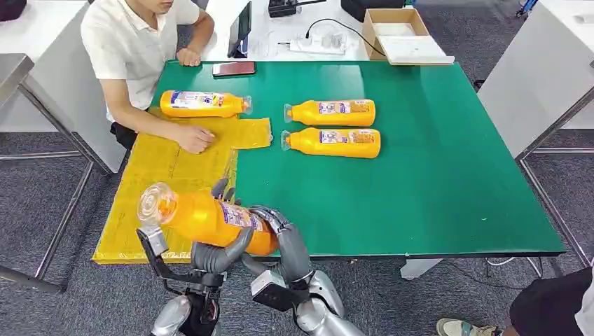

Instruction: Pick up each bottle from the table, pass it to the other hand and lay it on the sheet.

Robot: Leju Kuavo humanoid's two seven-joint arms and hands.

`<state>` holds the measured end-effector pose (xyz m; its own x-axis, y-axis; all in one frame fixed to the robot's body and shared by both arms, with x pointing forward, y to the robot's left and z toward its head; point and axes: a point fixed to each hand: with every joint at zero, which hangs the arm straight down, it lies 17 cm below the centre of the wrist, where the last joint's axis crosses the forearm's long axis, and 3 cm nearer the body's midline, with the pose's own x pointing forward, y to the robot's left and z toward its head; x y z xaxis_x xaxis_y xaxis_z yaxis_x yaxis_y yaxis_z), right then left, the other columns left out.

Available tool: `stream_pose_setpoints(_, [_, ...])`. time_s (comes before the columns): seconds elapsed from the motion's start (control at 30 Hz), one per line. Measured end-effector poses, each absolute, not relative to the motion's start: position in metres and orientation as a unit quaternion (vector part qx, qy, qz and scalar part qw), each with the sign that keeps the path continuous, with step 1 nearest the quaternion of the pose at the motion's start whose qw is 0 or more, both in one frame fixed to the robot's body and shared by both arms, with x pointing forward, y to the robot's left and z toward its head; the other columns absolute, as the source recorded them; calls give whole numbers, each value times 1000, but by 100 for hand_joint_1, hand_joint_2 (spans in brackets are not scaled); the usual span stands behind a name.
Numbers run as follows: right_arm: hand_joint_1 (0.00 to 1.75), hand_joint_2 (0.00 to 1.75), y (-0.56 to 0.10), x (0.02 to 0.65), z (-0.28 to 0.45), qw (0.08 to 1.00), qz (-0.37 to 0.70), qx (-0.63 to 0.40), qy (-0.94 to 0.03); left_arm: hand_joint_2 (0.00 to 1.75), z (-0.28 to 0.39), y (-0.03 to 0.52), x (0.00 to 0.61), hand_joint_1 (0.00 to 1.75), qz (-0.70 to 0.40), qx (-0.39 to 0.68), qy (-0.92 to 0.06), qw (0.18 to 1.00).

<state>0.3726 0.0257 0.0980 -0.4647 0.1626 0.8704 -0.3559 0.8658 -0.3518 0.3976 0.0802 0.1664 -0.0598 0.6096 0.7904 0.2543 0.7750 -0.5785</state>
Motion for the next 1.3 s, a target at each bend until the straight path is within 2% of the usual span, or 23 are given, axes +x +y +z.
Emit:
stream_pose_setpoints(0.03, [175,175,27,372,98,513,254,60,-817,175,166,82,397,175,147,-302,-714,615])
stream_pose_setpoints(0.07, [115,175,28,371,98,513,255,62,-817,175,166,82,397,175,148,-302,-714,614])
stream_pose_setpoints(0.1, [19,175,28,372,98,513,255,63,-817,175,166,84,397,175,150,-302,-714,613])
stream_pose_setpoints(0.13, [0,175,29,371,97,515,254,66,-816,175,167,86,397,175,155,-301,-716,610])
stream_pose_setpoints(0.17, [0,0,31,370,96,518,254,70,-814,175,169,88,397,175,158,-302,-718,607])
stream_pose_setpoints(0.4, [0,0,42,355,82,535,259,109,-796,175,190,103,393,175,176,-318,-738,569])
stream_pose_setpoints(0.67, [0,0,19,339,52,576,232,108,-776,175,177,139,408,175,197,-260,-743,584])
stream_pose_setpoints(0.87, [0,0,-35,346,42,603,171,52,-777,175,153,206,422,175,179,-60,-773,606])
stream_pose_setpoints(1.0, [0,0,-55,348,41,606,158,35,-779,175,146,221,424,175,176,-33,-772,610])
stream_pose_setpoints(1.07, [0,0,-65,348,42,607,147,20,-781,175,146,229,424,175,158,14,-779,606])
stream_pose_setpoints(1.2, [0,0,-97,353,64,593,96,-23,-799,175,161,247,421,175,28,223,-805,549])
stream_pose_setpoints(1.3, [0,0,-118,359,90,573,60,-47,-816,175,172,236,427,175,-105,341,-801,480])
